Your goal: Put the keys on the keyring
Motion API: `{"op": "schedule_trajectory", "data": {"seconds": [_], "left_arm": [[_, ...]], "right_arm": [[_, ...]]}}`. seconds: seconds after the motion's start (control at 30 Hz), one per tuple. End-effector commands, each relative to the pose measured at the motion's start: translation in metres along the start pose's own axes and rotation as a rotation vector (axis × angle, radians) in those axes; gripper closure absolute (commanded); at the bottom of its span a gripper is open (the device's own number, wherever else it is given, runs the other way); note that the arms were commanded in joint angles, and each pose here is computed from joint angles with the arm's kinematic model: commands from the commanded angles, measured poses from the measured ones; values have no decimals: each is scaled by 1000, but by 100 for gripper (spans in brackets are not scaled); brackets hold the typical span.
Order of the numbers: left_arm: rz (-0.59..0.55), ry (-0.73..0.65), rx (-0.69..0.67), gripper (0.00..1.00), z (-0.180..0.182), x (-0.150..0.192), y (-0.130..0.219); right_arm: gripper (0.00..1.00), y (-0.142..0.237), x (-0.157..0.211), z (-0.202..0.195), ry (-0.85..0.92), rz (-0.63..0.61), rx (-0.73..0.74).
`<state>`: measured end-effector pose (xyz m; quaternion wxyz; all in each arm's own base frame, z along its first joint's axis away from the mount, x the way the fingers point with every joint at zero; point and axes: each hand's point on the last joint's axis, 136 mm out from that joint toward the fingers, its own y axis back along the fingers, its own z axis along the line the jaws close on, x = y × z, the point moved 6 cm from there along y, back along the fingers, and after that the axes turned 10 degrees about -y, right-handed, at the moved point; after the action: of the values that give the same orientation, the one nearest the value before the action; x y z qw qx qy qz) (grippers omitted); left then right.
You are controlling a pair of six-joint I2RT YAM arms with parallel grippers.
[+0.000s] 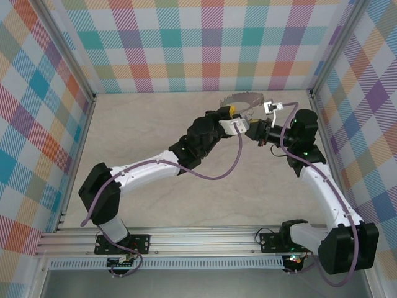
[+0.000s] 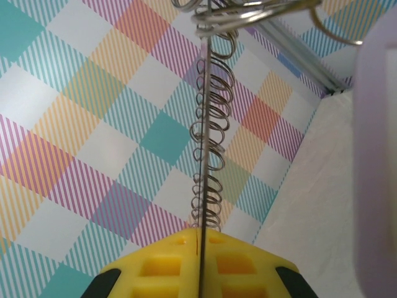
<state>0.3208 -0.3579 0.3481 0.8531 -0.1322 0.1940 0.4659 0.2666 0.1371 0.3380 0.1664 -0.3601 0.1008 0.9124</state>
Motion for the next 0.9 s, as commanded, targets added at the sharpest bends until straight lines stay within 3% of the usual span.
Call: {"op": "schedule_trajectory", "data": {"seconds": [0.0, 0.57, 0.87], "left_arm": [[-2, 78, -256, 100, 53, -4, 6], [-45, 72, -308, 100, 63, -6, 21], [-58, 89, -300, 100, 65, -7, 23]], "right_arm": [[100, 0, 11, -3, -29, 42, -24], [100, 16, 5, -13, -21, -32, 89], [100, 15, -5, -9, -14, -29, 53]]}}
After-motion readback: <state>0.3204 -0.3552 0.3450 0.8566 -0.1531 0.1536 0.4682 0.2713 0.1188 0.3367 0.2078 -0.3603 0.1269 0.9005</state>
